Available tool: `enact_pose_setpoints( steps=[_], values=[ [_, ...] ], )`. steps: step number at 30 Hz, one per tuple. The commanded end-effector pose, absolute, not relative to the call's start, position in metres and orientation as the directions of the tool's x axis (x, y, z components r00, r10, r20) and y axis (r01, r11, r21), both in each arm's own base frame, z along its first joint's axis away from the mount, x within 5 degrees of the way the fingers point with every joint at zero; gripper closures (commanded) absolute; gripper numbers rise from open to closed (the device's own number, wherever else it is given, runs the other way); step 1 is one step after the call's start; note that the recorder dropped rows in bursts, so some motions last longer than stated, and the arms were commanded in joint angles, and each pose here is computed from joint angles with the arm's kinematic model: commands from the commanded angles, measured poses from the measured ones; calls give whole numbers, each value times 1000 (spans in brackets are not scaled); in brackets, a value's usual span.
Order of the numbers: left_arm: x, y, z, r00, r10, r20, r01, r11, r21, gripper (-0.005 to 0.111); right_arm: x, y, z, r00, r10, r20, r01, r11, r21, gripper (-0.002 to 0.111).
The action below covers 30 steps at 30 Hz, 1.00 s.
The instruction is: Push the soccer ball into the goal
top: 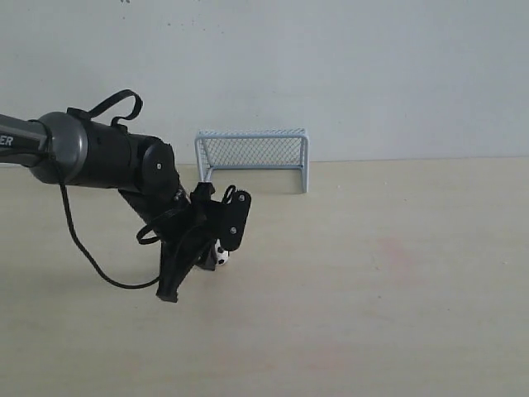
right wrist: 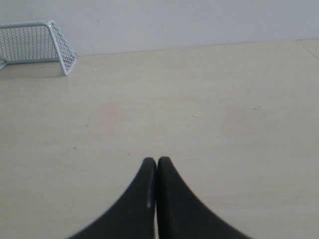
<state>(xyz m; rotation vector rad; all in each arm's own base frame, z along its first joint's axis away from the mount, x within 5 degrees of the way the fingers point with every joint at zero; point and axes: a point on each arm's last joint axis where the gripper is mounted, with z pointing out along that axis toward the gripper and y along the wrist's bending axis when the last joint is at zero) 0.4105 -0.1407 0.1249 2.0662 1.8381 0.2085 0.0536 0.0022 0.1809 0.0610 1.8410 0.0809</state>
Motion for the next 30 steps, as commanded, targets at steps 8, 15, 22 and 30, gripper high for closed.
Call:
enact_pose_setpoints(
  steps=[8,15,22,30],
  values=[
    [444,-149,227,114,903,-415,473,318,822,102,53,2,182,-259,83,-962,-1,996,87,108],
    [383,-125,303,74,848,-524,446,442,778,102,53,2,182,-259,83,-962,-1,996,87,108],
    [253,-70,300,-65,711,-700,411,659,630,102,53,2,182,-259,83,-962,-1,996,87,108],
    [150,-47,309,-49,517,-855,395,796,459,102,53,2,182,-259,83,-962,-1,996,87,108]
  ],
)
